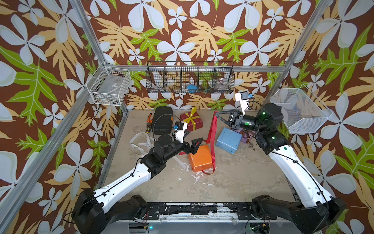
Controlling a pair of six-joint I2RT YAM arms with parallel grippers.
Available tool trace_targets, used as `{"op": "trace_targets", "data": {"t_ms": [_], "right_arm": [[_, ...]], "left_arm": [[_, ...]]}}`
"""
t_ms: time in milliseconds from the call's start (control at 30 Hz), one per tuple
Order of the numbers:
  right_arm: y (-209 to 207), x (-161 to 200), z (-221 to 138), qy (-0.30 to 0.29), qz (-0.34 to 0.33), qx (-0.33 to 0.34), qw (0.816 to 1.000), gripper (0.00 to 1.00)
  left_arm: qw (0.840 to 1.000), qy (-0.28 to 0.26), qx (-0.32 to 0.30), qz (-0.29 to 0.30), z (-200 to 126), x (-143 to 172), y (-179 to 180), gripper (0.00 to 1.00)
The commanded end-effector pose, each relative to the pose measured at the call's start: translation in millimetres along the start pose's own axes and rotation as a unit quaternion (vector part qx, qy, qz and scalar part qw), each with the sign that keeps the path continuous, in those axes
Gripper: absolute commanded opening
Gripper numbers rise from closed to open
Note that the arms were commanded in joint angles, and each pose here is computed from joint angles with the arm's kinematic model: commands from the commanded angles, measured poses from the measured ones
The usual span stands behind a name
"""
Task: Untie the ribbon bows on the gift boxes
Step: Pull the ribbon from the gift box.
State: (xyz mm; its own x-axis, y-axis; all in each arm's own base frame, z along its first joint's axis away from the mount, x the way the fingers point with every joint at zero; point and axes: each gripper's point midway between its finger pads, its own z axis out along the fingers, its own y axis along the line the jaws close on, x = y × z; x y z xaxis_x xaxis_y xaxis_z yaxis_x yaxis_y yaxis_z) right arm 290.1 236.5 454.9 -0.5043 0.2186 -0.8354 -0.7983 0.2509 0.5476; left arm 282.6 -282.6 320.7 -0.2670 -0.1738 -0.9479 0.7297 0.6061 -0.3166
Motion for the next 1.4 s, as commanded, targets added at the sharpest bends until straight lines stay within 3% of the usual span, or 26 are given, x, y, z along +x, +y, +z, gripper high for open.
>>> {"op": "trace_targets", "data": {"t_ms": [0,133,300,700,767,800,833,933,1100,1233,1267,1300,1333,1367], "right_arm": [[-3.5,3.3,1.7,0.005,-0.013,0.011,1.000,0.00],[5.7,2.3,2.4,0.008,-0.016,-0.003,1.000,0.00],[16.5,0.4,0.4,0.007,-0.016,-0.022,1.000,0.00],[24.4,-1.2,-1.0,0.007,-0.025,-0.036,0.999,0.00],[25.0,-1.1,-1.3,0.007,-0.026,-0.036,0.999,0.00],[25.5,-1.3,-1.4,0.007,-0.028,-0.037,0.999,0.00],[25.5,-1.5,-1.4,0.007,-0.028,-0.037,0.999,0.00],[24.4,-1.7,-1.8,0.006,-0.029,-0.034,0.999,0.00],[9.4,0.3,-0.8,0.003,-0.034,0.000,0.999,0.00],[-3.6,12.2,1.0,0.009,-0.023,0.009,1.000,0.00],[-6.9,15.1,0.5,0.010,-0.023,0.014,1.000,0.03],[-12.3,18.4,-0.1,0.011,-0.024,0.025,0.999,0.26],[-21.0,22.7,-1.3,0.014,-0.023,0.045,0.999,0.50],[-29.9,25.9,-2.6,0.013,-0.022,0.066,0.998,0.94]], "left_arm": [[0.994,-0.046,0.075,0.059,0.1,-19.0,-27.3,1.00],[0.988,-0.056,0.116,0.086,14.5,-16.3,-37.5,1.00],[0.985,-0.070,0.112,0.111,37.3,-19.0,-31.8,1.00],[0.981,-0.027,0.162,0.107,86.4,-1.4,-36.3,0.96],[0.980,-0.024,0.168,0.107,89.1,-1.2,-38.0,0.89],[0.979,-0.021,0.174,0.108,90.0,-0.2,-39.5,0.77],[0.978,-0.020,0.178,0.108,90.3,-0.5,-41.0,0.54],[0.978,-0.007,0.184,0.103,90.2,2.3,-42.7,0.02],[0.978,0.005,0.192,0.081,75.8,13.0,-45.0,0.00],[0.975,0.023,0.221,0.028,59.5,14.3,-57.7,0.00],[0.974,0.027,0.225,0.016,55.0,13.6,-60.8,0.00],[0.972,0.032,0.233,0.003,49.0,13.8,-64.9,0.00],[0.971,0.031,0.236,-0.008,42.2,12.2,-68.9,0.00],[0.971,0.030,0.238,-0.013,36.3,11.0,-71.7,0.00]]}}
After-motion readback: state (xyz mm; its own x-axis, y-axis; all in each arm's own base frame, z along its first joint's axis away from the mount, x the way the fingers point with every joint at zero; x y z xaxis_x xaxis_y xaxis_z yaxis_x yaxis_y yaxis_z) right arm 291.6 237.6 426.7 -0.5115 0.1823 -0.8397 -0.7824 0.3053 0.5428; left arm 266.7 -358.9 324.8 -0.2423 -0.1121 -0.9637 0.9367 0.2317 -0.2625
